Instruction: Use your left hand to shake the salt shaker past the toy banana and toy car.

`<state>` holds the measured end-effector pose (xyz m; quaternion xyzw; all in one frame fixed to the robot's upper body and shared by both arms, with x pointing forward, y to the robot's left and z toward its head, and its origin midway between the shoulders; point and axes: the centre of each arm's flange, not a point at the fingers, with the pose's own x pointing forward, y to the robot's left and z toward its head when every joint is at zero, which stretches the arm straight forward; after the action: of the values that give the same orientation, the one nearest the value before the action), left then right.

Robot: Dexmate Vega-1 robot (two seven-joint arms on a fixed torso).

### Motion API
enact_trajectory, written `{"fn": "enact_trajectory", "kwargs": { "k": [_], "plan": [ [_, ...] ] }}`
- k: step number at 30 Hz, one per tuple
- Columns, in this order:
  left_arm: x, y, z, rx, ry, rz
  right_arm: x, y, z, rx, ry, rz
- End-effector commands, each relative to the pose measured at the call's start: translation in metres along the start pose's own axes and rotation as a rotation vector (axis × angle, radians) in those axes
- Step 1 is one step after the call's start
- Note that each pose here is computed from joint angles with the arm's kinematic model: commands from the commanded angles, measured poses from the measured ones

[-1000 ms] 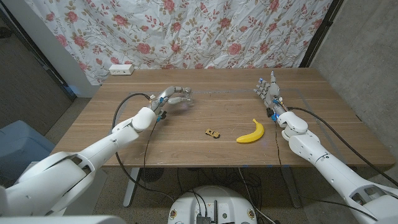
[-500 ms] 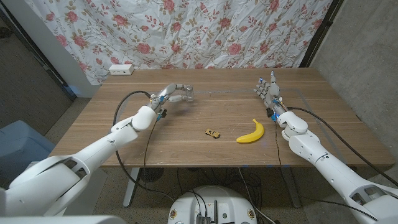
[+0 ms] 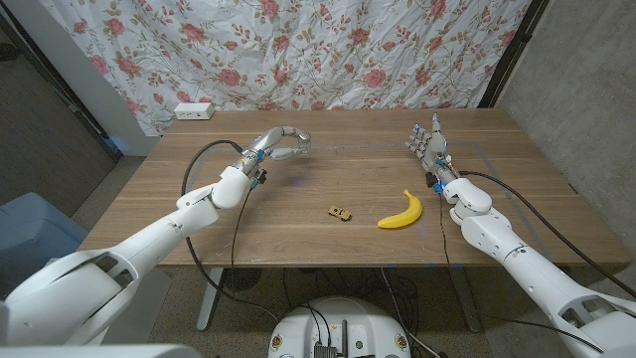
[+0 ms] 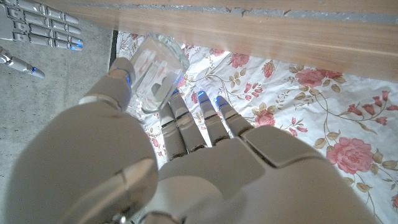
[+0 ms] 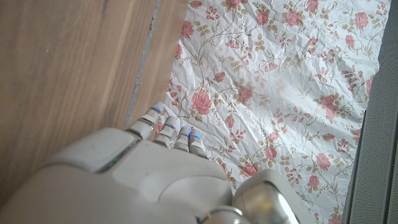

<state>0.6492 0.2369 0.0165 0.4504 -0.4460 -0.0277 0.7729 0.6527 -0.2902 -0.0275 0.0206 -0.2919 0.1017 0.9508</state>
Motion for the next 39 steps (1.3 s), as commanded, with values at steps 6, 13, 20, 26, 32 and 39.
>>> {"fn": "enact_trajectory", "kwargs": {
  "k": [6,13,20,26,32,39],
  "plan": [
    [0.01,0.01,0.015,0.195,-0.123,0.071,0.0,0.0,0.0,0.0,0.0,0.0],
    [0.012,0.014,0.015,0.239,-0.169,0.095,0.0,0.0,0.0,0.0,0.0,0.0],
    [0.012,0.02,0.016,0.288,-0.226,0.122,0.0,0.0,0.0,0.0,0.0,0.0],
    [0.012,0.026,0.017,0.339,-0.264,0.126,0.0,0.0,0.0,0.0,0.0,0.0],
    [0.013,0.033,0.018,0.387,-0.296,0.137,0.0,0.0,0.0,0.0,0.0,0.0],
    [0.014,0.039,0.019,0.451,-0.342,0.138,0.0,0.0,0.0,0.0,0.0,0.0]
  ]
}}
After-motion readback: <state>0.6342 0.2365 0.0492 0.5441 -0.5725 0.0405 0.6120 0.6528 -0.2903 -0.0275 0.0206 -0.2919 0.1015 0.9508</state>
